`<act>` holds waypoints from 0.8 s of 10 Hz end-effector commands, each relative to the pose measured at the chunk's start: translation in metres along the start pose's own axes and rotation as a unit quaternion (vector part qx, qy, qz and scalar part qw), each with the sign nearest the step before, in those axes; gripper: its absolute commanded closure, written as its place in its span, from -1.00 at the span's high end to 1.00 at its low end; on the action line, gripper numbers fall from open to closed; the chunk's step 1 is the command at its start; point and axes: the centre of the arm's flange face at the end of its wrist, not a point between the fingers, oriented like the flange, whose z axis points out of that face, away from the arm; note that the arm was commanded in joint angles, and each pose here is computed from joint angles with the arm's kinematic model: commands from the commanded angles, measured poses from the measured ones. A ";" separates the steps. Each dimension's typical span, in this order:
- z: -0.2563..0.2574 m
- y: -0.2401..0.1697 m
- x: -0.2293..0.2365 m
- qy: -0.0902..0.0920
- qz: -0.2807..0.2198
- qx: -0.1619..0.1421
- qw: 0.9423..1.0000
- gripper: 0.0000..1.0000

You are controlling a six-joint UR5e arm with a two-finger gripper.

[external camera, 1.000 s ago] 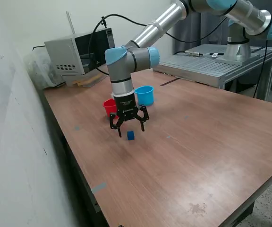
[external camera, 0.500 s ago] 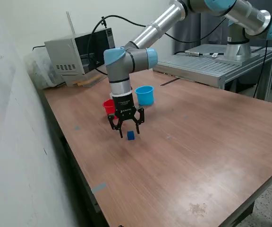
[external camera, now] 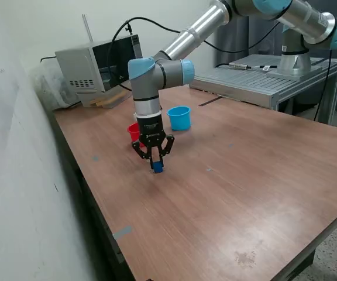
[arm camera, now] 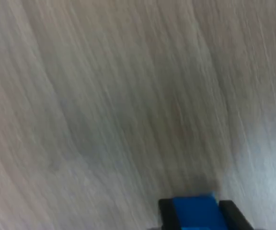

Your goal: Place red objects in the red bin, and blue objects in the blue bin.

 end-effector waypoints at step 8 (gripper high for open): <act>-0.216 -0.030 0.106 -0.024 0.168 0.090 0.981 -1.00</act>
